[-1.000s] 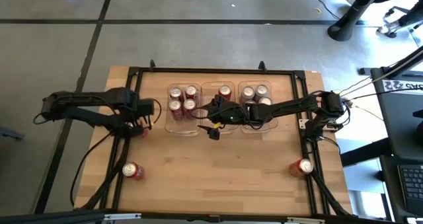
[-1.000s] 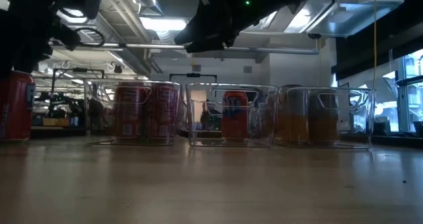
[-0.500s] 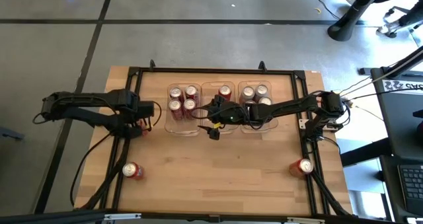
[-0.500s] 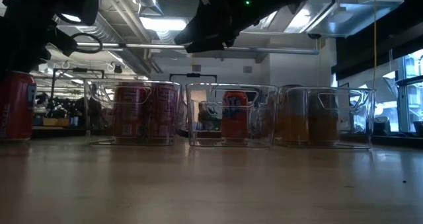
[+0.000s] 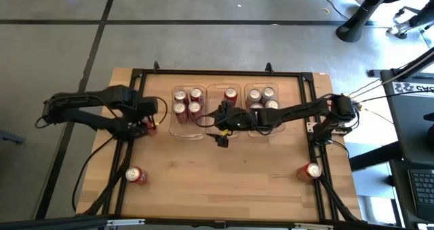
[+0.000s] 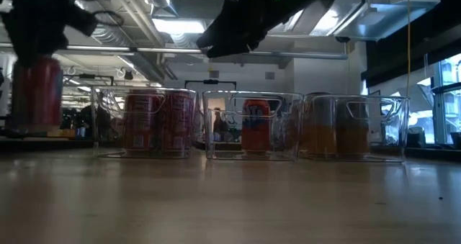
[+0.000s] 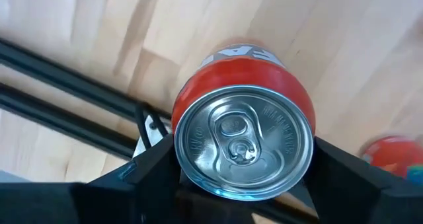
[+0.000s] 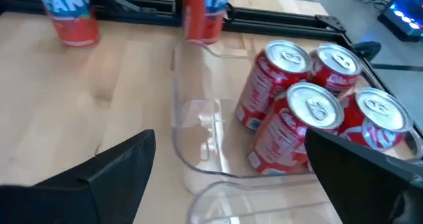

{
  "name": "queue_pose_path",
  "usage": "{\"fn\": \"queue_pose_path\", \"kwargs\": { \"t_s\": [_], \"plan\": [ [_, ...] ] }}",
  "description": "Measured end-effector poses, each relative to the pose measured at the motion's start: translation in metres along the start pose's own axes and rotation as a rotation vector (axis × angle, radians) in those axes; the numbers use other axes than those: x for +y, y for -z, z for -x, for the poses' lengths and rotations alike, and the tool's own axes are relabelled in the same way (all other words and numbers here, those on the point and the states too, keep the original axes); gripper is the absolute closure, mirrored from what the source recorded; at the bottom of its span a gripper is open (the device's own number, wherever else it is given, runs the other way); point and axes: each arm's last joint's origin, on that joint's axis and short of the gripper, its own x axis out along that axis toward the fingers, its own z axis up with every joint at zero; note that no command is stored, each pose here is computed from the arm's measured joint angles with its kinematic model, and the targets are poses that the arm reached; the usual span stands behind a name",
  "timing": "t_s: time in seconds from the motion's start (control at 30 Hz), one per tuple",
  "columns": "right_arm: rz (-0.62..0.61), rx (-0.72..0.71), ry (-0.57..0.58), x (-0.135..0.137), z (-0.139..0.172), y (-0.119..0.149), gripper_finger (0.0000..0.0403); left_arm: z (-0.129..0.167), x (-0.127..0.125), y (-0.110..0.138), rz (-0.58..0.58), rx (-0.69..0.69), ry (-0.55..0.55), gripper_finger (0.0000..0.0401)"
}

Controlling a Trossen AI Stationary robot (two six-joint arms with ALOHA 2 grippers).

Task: Sort soda cans
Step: Put the top orange soda can into the middle transparent bin

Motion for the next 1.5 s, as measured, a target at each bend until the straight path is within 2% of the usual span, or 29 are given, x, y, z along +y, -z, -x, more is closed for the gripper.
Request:
{"fn": "queue_pose_path", "kwargs": {
  "t_s": [0.13, 0.3, 0.63, 0.87, 0.97, 1.07, 1.17, 1.3, 1.5],
  "plan": [
    [-0.017, 0.019, -0.014, 0.004, 0.005, 0.0, 0.0015, 0.021, 0.0, -0.003, 0.008, -0.07, 0.023, 0.0137],
    [-0.157, 0.051, -0.048, 0.002, 0.004, 0.002, 0.0015, 0.049, 0.001, -0.005, 0.014, -0.177, 0.058, 0.0137],
    [-0.201, 0.105, -0.151, 0.002, 0.005, 0.005, 0.0015, 0.093, -0.001, -0.021, -0.008, -0.395, 0.12, 0.0137],
    [-0.215, 0.106, -0.157, -0.006, 0.045, -0.019, 0.0016, 0.093, -0.01, -0.052, -0.088, -0.524, 0.127, 0.0137],
    [-0.217, 0.123, -0.112, -0.011, 0.066, -0.023, 0.0026, 0.09, -0.016, -0.069, -0.115, -0.556, 0.117, 0.0137],
    [-0.217, 0.094, -0.089, -0.014, 0.079, -0.018, 0.0052, 0.084, -0.022, -0.089, -0.154, -0.581, 0.108, 0.0137],
    [-0.212, 0.078, -0.063, -0.016, 0.078, -0.001, 0.0092, 0.078, -0.029, -0.109, -0.192, -0.609, 0.101, 0.0137],
    [-0.211, 0.028, -0.05, -0.016, 0.072, 0.018, 0.0166, 0.067, -0.037, -0.132, -0.239, -0.636, 0.09, 0.0137],
    [-0.207, -0.067, -0.031, -0.021, 0.068, 0.022, 0.0289, 0.057, -0.045, -0.156, -0.28, -0.682, 0.079, 0.0137]
  ]
}}
